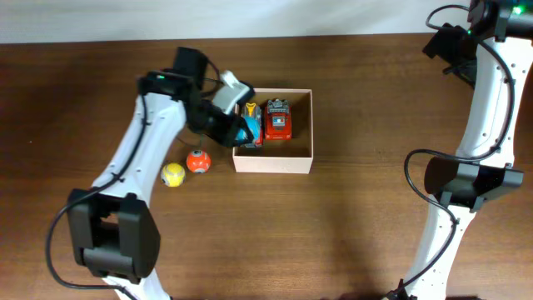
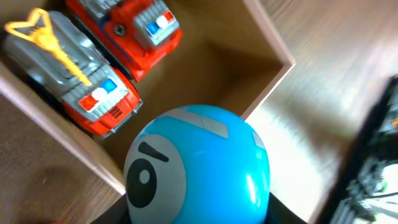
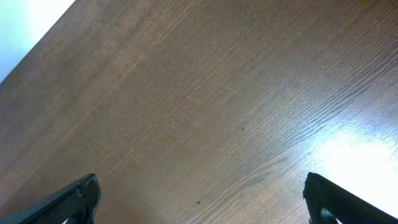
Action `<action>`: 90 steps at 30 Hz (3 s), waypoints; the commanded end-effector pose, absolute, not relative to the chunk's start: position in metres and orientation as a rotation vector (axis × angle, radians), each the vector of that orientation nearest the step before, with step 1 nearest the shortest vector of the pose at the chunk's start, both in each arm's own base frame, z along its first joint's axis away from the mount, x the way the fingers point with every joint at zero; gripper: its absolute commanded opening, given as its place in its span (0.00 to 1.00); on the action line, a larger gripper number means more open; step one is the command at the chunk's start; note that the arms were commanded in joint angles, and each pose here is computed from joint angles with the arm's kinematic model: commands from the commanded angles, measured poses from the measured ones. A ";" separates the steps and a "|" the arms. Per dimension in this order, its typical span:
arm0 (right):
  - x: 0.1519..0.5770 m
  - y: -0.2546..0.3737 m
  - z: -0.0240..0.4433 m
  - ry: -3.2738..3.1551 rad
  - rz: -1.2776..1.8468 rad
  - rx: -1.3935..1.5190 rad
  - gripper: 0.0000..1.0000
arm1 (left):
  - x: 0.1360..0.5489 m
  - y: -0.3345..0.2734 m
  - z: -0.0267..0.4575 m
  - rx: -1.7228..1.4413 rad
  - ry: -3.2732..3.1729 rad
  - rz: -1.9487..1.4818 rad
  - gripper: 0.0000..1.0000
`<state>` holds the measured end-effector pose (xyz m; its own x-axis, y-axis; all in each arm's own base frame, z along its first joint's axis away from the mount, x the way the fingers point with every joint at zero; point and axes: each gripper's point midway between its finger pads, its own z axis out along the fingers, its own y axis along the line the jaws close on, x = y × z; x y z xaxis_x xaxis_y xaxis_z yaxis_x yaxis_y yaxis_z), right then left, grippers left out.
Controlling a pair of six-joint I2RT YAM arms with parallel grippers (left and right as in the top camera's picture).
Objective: Pack container
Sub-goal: 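Grasp the blue ball and carry it into the pink box, then release the blue ball in the box and withdraw the left gripper, then lower the left gripper onto the orange-red ball and grasp it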
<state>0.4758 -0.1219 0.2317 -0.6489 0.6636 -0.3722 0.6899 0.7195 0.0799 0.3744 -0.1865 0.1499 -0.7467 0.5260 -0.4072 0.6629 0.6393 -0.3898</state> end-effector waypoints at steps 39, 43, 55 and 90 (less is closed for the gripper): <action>0.472 -0.122 0.247 2.510 -0.087 1.053 0.99 | 0.408 -0.058 0.157 0.124 2.836 -0.110 1.00; 0.472 -0.122 0.247 2.510 -0.087 1.053 0.99 | 0.393 -0.042 0.128 0.055 2.933 0.020 1.00; 0.472 -0.122 0.247 2.510 -0.087 1.053 0.99 | 0.385 -0.039 0.079 0.016 3.029 0.055 1.00; 0.472 -0.122 0.247 2.510 -0.087 1.053 0.99 | 0.358 -0.072 0.026 0.080 3.216 -0.117 1.00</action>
